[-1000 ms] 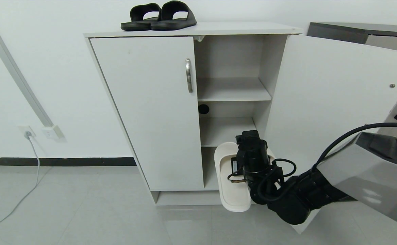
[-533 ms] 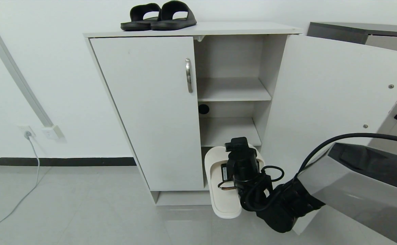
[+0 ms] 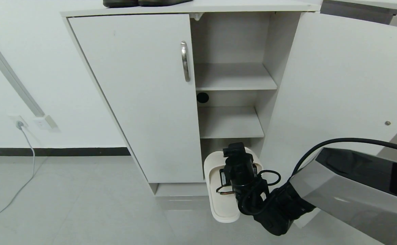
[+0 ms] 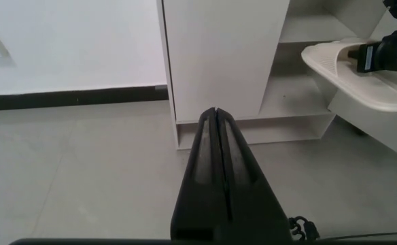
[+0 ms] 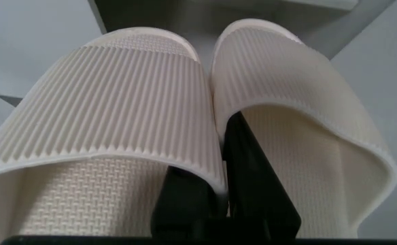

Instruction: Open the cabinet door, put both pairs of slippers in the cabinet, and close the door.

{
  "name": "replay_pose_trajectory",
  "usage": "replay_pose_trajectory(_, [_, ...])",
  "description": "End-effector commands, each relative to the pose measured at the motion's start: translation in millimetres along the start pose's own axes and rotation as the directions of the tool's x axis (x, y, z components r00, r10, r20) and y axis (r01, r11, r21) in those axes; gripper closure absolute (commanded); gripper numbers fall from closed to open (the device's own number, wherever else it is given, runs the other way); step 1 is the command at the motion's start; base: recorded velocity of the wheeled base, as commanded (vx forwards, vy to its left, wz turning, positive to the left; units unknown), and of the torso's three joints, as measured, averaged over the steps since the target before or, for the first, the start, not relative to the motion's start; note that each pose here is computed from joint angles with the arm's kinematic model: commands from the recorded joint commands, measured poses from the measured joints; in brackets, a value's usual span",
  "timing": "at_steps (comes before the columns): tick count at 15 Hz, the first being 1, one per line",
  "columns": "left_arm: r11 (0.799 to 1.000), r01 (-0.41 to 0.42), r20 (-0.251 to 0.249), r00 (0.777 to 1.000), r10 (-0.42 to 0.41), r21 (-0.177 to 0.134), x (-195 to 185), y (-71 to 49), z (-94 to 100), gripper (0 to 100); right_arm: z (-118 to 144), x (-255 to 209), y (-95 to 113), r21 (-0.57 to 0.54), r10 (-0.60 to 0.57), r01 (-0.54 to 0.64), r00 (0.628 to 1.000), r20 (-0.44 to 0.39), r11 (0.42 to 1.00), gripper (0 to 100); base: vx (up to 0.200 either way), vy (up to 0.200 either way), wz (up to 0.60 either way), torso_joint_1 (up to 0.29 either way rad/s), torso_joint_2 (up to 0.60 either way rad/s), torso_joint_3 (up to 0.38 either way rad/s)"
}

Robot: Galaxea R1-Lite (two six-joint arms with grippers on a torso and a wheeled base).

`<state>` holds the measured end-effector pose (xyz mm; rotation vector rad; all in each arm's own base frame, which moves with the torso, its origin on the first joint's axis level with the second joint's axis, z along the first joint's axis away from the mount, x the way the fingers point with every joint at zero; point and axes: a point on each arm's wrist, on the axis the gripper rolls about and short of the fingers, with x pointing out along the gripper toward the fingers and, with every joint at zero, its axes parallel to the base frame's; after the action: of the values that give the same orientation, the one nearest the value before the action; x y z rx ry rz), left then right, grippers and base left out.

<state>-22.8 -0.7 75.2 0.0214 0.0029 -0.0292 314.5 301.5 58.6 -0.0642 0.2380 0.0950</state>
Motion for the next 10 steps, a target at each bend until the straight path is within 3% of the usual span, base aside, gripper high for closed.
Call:
replay_pose_trajectory(1, [1.000,0.000,-0.001,1.000,0.000,0.000,0,0.0,0.0,100,1,0,1,0.004,-0.002,0.002,1.000,0.006,1.000,100,0.000,0.000,0.00,0.002,0.00,-0.198])
replay_pose_trajectory(3, [1.000,0.000,-0.001,1.000,0.000,0.000,0,0.0,0.0,100,5,0,1,0.023,-0.003,0.003,1.000,0.031,1.000,100,0.000,0.000,0.00,0.002,0.00,-0.195])
replay_pose_trajectory(6, [1.000,-0.002,0.000,1.000,0.002,-0.002,0,0.1,0.2,100,18,-4,0,0.026,-0.019,0.014,0.982,0.190,1.000,100,0.000,0.000,0.00,0.005,0.00,-0.055])
replay_pose_trajectory(8, [1.000,-0.002,0.000,1.000,0.002,-0.003,0,0.1,0.2,100,15,1,-4,-0.002,-0.037,0.038,0.967,0.251,0.999,100,0.000,0.000,0.00,0.000,0.00,0.000])
replay_pose_trajectory(10, [1.000,-0.002,0.000,1.000,0.002,-0.003,0,0.1,0.2,100,13,5,-7,-0.008,-0.053,0.057,0.967,0.249,0.998,100,0.000,0.000,0.00,0.000,0.00,0.000])
